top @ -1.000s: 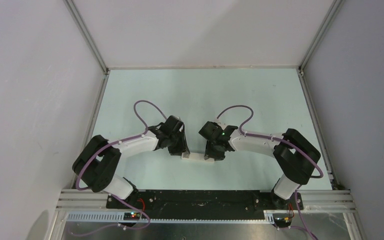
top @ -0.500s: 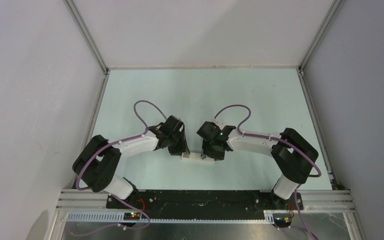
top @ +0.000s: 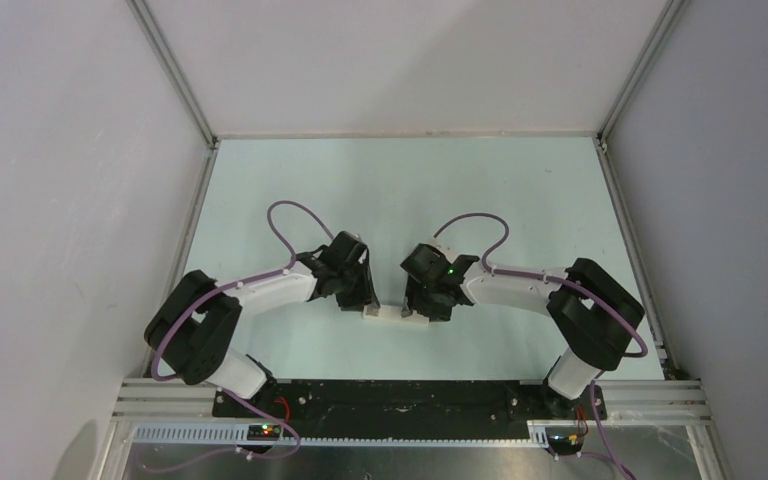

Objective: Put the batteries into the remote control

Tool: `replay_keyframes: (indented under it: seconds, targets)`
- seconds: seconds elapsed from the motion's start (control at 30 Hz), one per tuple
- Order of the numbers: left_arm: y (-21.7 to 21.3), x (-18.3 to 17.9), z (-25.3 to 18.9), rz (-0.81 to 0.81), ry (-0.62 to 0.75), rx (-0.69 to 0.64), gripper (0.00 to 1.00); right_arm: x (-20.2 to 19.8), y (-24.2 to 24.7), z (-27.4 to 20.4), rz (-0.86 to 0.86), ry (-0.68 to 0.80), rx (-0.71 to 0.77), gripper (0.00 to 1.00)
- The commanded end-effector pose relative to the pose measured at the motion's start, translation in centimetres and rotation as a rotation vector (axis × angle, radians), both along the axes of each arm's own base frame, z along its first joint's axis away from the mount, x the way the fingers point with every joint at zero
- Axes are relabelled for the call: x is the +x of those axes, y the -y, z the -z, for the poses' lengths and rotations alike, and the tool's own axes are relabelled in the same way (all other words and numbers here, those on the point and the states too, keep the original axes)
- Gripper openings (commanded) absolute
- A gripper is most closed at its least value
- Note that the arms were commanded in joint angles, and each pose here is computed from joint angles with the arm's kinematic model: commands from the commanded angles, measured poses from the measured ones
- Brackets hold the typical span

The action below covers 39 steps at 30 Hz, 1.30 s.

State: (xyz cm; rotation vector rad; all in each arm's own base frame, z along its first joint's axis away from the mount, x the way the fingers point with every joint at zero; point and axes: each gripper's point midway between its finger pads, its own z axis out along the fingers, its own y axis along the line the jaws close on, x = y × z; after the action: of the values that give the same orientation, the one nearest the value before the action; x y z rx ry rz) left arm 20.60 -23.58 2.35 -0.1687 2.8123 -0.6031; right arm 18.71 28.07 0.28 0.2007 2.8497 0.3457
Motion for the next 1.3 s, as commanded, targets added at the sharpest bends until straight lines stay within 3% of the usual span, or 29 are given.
replay_keyframes:
  seconds: [0.0, 0.23, 0.37, 0.97, 1.27]
  targets:
    - [7.6, -2.0, -3.4, 0.150, -0.035, -0.319, 0.34, -3.2, 6.7, 12.0, -0.001, -0.043, -0.271, 0.58]
    - [7.5, -1.9, -3.5, 0.153, -0.029, -0.318, 0.34, -2.9, 8.7, 11.3, 0.028, -0.031, -0.303, 0.59]
    - [7.4, -1.9, -3.3, 0.151, -0.030, -0.311, 0.34, -2.5, 8.2, 10.0, 0.028, 0.006, -0.244, 0.65]
    - [7.1, -1.9, -3.0, 0.150, -0.027, -0.295, 0.34, -0.4, 5.5, 5.6, 0.034, 0.061, -0.058, 0.74]
    - [6.9, -1.8, -2.9, 0.145, -0.021, -0.284, 0.35, -0.7, 7.3, 5.8, 0.043, 0.050, -0.102, 0.76]
